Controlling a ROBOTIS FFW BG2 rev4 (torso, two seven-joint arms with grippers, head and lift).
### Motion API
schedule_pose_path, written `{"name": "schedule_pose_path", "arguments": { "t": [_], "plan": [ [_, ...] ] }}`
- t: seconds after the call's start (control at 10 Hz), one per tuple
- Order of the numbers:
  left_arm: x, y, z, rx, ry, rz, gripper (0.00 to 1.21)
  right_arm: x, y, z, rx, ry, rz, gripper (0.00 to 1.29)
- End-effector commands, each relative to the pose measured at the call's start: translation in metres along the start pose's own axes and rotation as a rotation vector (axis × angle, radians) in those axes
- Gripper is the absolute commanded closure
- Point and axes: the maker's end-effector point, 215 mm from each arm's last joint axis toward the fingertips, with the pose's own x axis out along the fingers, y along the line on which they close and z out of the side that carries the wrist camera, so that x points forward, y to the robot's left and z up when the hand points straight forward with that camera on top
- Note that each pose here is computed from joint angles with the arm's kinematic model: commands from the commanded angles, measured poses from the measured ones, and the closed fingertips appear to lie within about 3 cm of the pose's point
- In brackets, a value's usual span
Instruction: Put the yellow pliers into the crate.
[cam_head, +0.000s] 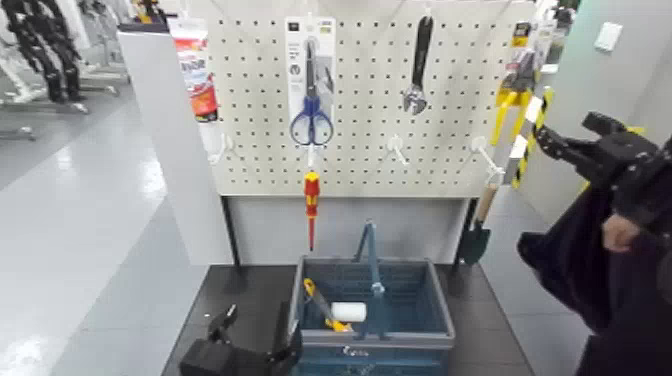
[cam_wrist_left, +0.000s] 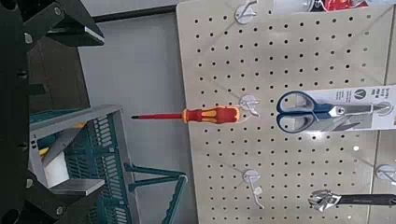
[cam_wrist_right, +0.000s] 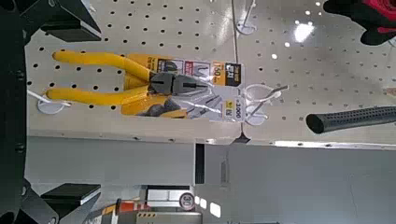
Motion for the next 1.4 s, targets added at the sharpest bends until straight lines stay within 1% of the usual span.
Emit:
{"name": "schedule_pose_path", "arguments": {
  "t": [0.1, 0.3, 0.4, 0.6, 0.8, 0.9, 1.0, 1.2, 1.4],
  "plan": [
    [0.002, 0.000, 0.001, -0.001, -0.002, 0.000, 0.22, 0.013, -0.005, 0.002, 0.038, -0.018, 0.034, 0.15],
    [0.002, -0.001, 0.000, -0.002, 0.000, -0.003, 0.22, 0.026, -0.009, 0.008, 0.059, -0.037, 0.072, 0.16],
    [0.003, -0.002, 0.000, -0.001, 0.000, -0.006, 0.22, 0.033, -0.009, 0.016, 0.057, -0.048, 0.093, 0.16],
    [0.003, -0.003, 0.001, -0.002, 0.000, -0.008, 0.22, 0.046, -0.005, 0.023, 0.092, -0.067, 0.144, 0.17],
    [0.004, -0.005, 0.001, -0.002, -0.001, -0.012, 0.22, 0.055, 0.001, 0.024, 0.110, -0.071, 0.183, 0.17],
    [0.005, -0.006, 0.002, -0.002, -0.001, -0.014, 0.22, 0.057, 0.000, 0.028, 0.108, -0.077, 0.195, 0.18],
    [0.005, -0.006, 0.002, -0.002, -0.001, -0.015, 0.22, 0.062, 0.005, 0.032, 0.102, -0.083, 0.230, 0.18],
    [0.006, -0.008, 0.003, -0.002, -0.005, -0.018, 0.22, 0.068, 0.005, 0.039, 0.098, -0.087, 0.249, 0.17],
    [0.007, -0.010, 0.004, -0.002, -0.006, -0.022, 0.22, 0.072, 0.007, 0.039, 0.121, -0.083, 0.278, 0.17]
  ]
}}
